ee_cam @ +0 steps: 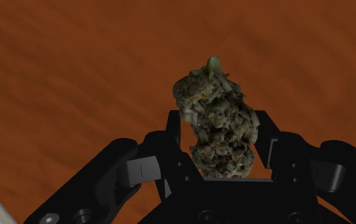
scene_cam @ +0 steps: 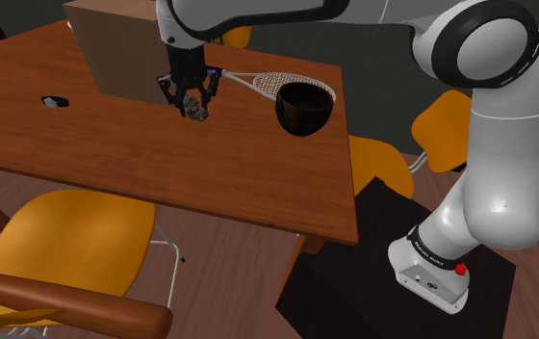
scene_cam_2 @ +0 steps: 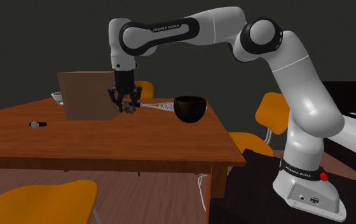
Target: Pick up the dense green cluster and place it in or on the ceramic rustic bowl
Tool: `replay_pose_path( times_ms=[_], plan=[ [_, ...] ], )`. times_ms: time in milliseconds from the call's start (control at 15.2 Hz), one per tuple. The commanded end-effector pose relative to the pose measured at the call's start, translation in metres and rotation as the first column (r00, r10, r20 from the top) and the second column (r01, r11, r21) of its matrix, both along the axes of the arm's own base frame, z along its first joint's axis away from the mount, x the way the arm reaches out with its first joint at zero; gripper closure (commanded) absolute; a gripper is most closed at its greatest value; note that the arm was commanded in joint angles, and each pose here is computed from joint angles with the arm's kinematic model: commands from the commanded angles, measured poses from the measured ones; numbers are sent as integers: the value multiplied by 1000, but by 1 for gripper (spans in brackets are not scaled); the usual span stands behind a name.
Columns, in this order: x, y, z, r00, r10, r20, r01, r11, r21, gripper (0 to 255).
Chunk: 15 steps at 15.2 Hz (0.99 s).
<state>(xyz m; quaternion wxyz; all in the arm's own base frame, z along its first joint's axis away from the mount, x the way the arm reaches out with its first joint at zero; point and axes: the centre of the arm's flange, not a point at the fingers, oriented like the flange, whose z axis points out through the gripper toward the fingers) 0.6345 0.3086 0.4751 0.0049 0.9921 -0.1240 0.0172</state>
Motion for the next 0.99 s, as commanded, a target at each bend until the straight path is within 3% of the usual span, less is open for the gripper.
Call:
replay_pose_path(
  times_ms=[0,924],
  plan=[
    [-1,0,10,1000,0,-1,0,1000,0,255],
    [-1,0,84,1000,0,-1,0,1000,0,255]
  ],
)
